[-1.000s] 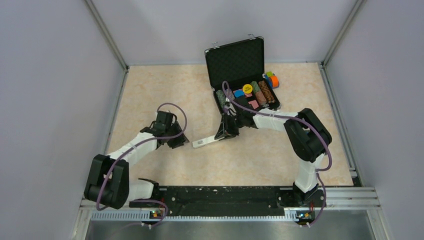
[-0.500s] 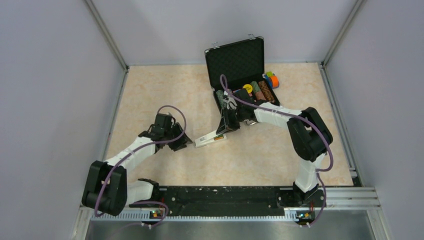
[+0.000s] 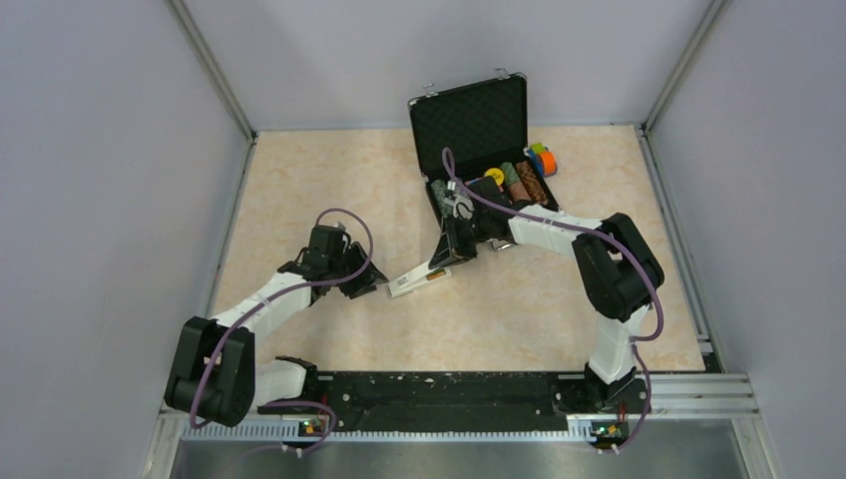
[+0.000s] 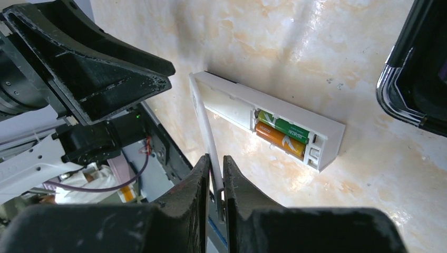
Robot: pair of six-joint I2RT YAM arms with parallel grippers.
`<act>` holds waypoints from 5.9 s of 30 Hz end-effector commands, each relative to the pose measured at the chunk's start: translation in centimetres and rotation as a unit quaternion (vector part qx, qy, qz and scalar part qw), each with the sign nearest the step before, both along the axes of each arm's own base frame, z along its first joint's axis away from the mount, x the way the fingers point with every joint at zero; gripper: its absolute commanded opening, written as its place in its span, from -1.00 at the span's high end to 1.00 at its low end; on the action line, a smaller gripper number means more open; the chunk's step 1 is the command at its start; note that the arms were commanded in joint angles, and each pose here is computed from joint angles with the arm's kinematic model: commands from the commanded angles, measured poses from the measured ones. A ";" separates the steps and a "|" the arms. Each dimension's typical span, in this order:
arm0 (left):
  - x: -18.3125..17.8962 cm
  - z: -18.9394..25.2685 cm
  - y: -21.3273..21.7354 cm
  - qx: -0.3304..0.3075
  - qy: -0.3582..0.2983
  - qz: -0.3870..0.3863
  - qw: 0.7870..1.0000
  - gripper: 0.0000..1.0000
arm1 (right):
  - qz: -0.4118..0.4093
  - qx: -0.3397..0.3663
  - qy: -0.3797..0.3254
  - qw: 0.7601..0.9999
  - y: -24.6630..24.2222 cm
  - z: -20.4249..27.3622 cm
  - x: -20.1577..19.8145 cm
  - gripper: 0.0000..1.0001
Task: Load the batteries into the remote control
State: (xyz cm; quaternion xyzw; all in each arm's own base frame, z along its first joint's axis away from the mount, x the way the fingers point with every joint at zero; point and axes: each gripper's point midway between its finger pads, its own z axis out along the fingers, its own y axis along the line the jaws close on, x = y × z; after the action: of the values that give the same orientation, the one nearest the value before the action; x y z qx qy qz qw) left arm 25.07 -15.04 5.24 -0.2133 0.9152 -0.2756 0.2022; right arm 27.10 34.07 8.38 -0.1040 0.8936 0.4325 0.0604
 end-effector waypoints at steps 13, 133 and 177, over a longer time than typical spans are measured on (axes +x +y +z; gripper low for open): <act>0.6 0.5 -0.6 -0.012 -0.018 -0.012 1.000 0.09 | 0.012 0.055 0.014 0.998 0.0 1.6 0.4 1.00; 3.7 0.7 -1.6 0.000 -0.095 0.006 0.995 -0.09 | -0.218 0.039 0.055 0.974 -1.3 -2.2 -1.1 1.00; 3.4 -1.3 -1.9 0.009 -0.069 -0.016 0.997 -0.02 | -0.239 -0.054 0.037 0.969 -3.1 -5.5 -2.6 1.00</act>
State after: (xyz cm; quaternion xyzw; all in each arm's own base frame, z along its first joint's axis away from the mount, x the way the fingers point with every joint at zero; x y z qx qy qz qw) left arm 27.28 -16.62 3.30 -0.1879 0.9075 -0.2819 0.2482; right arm 25.59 32.75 6.10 0.1066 0.8897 0.4222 0.1368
